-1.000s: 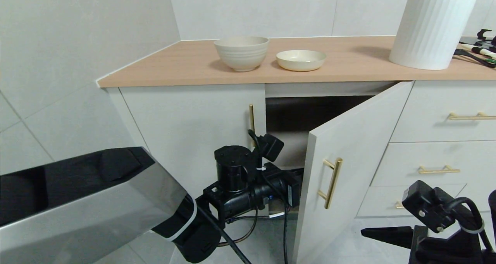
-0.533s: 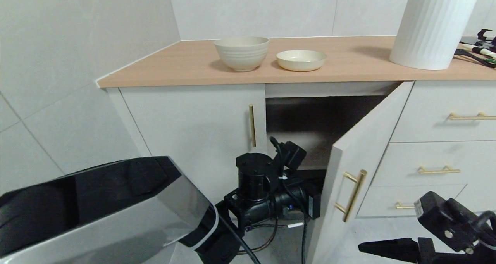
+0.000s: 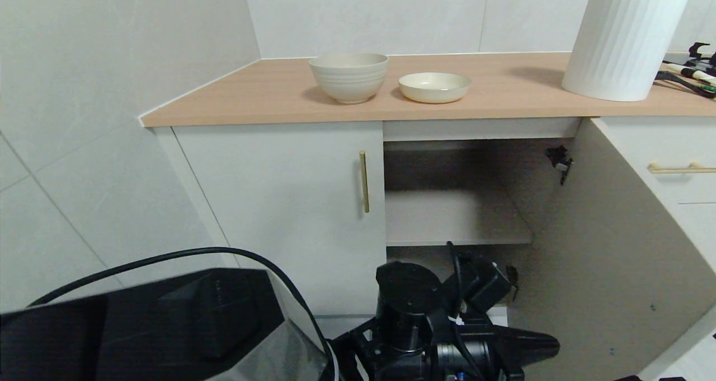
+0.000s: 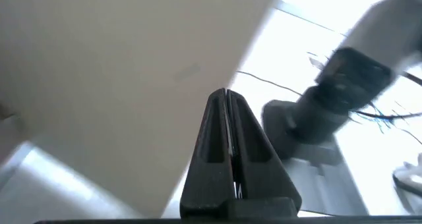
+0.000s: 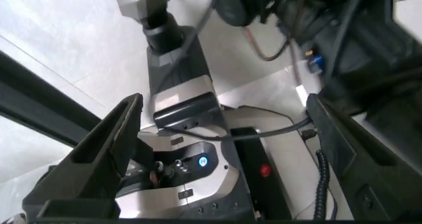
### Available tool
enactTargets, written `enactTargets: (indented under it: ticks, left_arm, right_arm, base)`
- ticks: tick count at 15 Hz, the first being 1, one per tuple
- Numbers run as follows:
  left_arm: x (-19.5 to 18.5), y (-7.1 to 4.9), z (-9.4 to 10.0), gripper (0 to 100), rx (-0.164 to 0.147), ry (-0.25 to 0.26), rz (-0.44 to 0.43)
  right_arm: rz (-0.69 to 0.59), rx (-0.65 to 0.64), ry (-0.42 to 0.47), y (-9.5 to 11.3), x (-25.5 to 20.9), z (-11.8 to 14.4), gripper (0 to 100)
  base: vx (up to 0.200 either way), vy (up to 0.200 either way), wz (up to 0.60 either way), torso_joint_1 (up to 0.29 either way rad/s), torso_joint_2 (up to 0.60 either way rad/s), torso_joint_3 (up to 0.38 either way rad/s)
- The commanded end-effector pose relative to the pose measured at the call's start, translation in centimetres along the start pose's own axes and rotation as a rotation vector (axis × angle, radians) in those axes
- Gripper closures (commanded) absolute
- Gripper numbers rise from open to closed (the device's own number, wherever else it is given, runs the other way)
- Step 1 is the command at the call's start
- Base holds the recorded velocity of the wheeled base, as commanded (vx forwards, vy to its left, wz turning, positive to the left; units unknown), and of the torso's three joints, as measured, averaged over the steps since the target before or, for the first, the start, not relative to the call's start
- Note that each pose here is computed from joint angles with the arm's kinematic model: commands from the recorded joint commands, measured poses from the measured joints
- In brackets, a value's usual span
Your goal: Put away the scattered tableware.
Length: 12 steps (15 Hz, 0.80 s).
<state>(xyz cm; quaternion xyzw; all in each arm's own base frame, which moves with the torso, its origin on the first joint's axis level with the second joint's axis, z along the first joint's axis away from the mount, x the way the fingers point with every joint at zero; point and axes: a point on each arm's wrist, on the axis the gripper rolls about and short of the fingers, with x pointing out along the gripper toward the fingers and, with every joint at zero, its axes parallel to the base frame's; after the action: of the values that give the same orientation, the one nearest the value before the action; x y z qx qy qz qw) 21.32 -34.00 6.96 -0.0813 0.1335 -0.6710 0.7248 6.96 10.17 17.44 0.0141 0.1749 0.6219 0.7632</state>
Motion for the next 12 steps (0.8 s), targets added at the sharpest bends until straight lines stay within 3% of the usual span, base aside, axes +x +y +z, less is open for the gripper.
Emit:
enactTargets:
  ticks: [1,4,5,6,9,12]
  left_arm:
    - [-1.3,1.5,0.6,100,-0.004,-0.02,0.065]
    - [-5.5,3.8,1.8,100,-0.025,-0.041,0.2]
    - [-6.7,4.0,1.9,100,-0.034,-0.04,0.227]
    - [-10.1,4.1,2.5,100,-0.052,-0.046,0.296]
    - [-16.8,2.9,4.0,100,-0.063,-0.093,0.427]
    - [-20.1,1.7,4.4,100,-0.064,-0.123,0.494]
  right_arm:
    - [-0.012,-0.004,-0.018,0.0,-0.3,0.2,0]
    - [-0.068,-0.001,-0.045,-0.5,-0.5,0.6,0]
    - [-0.108,0.007,-0.051,-0.9,-0.4,0.9,0]
    - [-0.2,0.024,-0.049,-1.7,0.1,1.5,0]
    - [-0.384,0.075,-0.04,-3.0,1.1,2.2,0]
    - [-0.499,0.097,0.002,-4.2,2.4,3.1,0]
  base:
    - [0.0,0.0,0.0,0.0,0.0,0.0]
    - [0.0,0.0,0.0,0.0,0.0,0.0]
    - [0.0,0.0,0.0,0.0,0.0,0.0]
    - [0.0,0.0,0.0,0.0,0.0,0.0]
    - [0.0,0.0,0.0,0.0,0.0,0.0]
    - [0.0,0.0,0.0,0.0,0.0,0.0]
